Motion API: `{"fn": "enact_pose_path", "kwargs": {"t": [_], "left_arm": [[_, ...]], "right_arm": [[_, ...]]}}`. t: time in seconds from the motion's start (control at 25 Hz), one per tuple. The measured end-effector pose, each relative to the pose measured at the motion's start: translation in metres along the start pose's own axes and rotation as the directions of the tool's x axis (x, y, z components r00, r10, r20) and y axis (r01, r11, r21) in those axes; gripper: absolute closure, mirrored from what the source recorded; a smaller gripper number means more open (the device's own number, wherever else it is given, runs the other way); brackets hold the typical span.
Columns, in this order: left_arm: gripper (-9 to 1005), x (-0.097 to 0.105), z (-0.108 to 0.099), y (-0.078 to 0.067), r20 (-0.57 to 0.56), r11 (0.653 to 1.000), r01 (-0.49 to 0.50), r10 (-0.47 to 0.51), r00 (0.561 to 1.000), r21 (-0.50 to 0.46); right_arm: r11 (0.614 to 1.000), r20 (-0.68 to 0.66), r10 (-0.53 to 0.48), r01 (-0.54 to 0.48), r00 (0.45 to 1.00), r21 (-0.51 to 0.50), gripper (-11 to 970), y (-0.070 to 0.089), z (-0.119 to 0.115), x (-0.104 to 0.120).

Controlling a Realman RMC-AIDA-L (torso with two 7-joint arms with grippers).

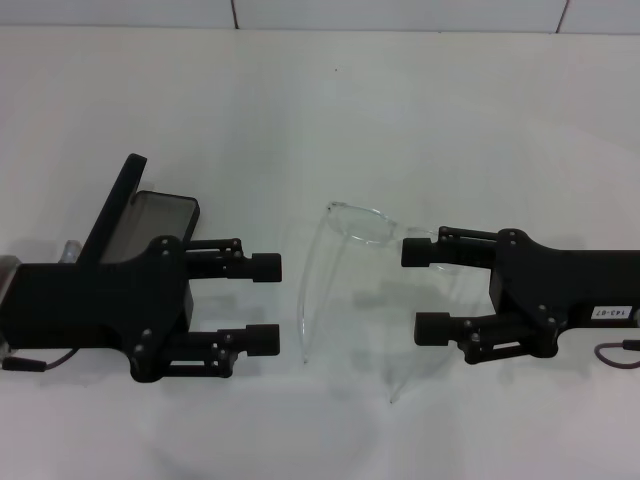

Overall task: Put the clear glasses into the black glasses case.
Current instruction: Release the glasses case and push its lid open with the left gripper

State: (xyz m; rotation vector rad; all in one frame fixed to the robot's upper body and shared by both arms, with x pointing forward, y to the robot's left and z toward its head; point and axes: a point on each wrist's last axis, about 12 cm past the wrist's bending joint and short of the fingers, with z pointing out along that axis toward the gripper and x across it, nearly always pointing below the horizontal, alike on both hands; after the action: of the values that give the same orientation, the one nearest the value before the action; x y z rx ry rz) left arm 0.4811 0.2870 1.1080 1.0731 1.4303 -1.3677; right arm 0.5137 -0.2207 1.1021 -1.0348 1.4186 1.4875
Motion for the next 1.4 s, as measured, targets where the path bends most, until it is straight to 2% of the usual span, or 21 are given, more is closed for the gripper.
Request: {"fn": "enact_pose_path", "kwargs": {"t": [0.52,0.64,0.76,0.88,0.96,1.04,1.12,1.24,1.4], "left_arm": [[330,0.001,0.002,0.0,0.004,1.0,0.009,-0.009,1.0,0.001],[331,-0.003,0.001,0.002,0.034,1.0,0.004,-0.003,0.999,-0.026],[332,-0.023,-0.008,0.01,0.068,0.992,0.013,-0.004,0.998,-0.126],[333,-0.058,-0.019,0.016,0.031,0.965,0.052,-0.045,0.999,-0.259],[336,-0.081,-0.02,0.014,-0.032,0.936,0.056,-0.071,0.997,-0.347],[341,-0.104,-0.018,0.01,-0.144,0.875,0.034,-0.118,0.983,-0.482],[347,-0.119,-0.013,0.006,-0.239,0.798,0.006,-0.187,0.953,-0.602],[355,-0.128,0.001,0.007,-0.326,0.702,-0.022,-0.303,0.896,-0.712],[366,-0.122,0.015,0.013,-0.393,0.6,-0.074,-0.422,0.817,-0.797]], "right_arm": [[1.0,0.013,0.009,-0.009,1.0,0.018,90,0.002,-0.004,0.004],[0.999,0.032,0.005,-0.006,0.999,0.041,90,0.003,-0.009,0.005],[0.996,0.067,-0.006,-0.001,0.998,0.095,90,0.004,-0.02,0.004],[0.988,0.103,-0.012,-0.004,0.995,0.153,90,0.006,-0.035,0.005],[0.983,0.121,-0.013,-0.01,0.993,0.185,90,0.009,-0.043,0.008],[0.977,0.138,-0.014,-0.016,0.99,0.212,90,0.011,-0.049,0.011],[0.973,0.149,-0.018,-0.017,0.989,0.229,91,0.013,-0.051,0.013],[0.969,0.159,-0.023,-0.017,0.987,0.248,91,0.016,-0.054,0.017],[0.965,0.166,-0.031,-0.013,0.986,0.262,91,0.016,-0.056,0.019]]}}
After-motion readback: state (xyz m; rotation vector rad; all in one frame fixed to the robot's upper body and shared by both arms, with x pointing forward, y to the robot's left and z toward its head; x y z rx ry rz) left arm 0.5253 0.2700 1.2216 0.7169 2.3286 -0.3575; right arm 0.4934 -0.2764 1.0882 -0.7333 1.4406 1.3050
